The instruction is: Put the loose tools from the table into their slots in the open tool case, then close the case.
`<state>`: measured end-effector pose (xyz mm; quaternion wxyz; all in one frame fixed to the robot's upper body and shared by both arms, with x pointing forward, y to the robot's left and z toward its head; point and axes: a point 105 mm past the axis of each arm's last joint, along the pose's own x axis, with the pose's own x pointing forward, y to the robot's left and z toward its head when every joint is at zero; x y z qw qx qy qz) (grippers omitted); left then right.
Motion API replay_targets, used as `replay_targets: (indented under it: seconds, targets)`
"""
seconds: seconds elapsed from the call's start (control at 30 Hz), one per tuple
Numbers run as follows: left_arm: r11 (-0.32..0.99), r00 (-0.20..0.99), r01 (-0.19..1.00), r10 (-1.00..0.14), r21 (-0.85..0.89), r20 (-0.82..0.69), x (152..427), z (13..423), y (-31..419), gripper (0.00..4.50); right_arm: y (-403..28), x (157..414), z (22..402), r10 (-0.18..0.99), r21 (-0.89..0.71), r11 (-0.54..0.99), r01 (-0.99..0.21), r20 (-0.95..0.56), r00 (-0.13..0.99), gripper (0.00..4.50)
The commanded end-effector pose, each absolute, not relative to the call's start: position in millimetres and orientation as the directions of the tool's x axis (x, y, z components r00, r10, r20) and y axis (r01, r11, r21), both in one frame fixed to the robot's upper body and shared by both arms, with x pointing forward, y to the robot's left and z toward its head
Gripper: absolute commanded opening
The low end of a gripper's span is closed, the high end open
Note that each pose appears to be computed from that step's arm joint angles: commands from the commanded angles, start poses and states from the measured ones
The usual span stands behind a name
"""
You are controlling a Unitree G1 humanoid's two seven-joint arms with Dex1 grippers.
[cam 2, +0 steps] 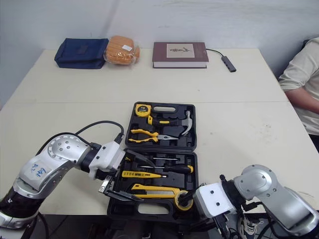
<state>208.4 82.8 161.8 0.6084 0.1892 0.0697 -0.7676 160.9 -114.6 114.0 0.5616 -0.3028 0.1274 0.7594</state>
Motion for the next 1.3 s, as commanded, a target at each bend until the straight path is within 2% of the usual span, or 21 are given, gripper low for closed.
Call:
replay_targets:
  seconds: [0.03,0.23,0.47,0.83,1.1,1.3]
  targets:
    - [-0.275,-0.204,0.95,-0.905,0.149,-0.373,205,165,80,4.5,-113,167,121,0.776,-0.178,-0.323,-0.93,-0.613,-0.152,3.13]
    - [-0.275,-0.205,0.95,-0.907,0.149,-0.368,204,165,78,4.5,-115,180,118,0.746,-0.191,-0.289,-0.938,-0.659,-0.096,3.13]
    - [-0.275,-0.206,0.95,-0.909,0.15,-0.363,205,165,76,4.5,-112,176,113,0.72,-0.163,-0.316,-0.935,-0.683,-0.124,3.13]
    - [-0.274,-0.204,0.95,-0.909,0.152,-0.362,205,165,76,4.5,-113,174,142,0.755,-0.238,-0.293,-0.926,-0.652,-0.071,3.13]
    - [-0.308,-0.24,0.942,-0.896,0.133,-0.373,201,163,78,4.5,-115,152,134,0.726,-0.146,-0.355,-0.924,-0.666,-0.174,3.13]
    - [-0.324,-0.255,0.937,-0.89,0.131,-0.378,199,163,77,4.5,-113,151,117,0.729,-0.128,-0.322,-0.938,-0.666,-0.159,3.13]
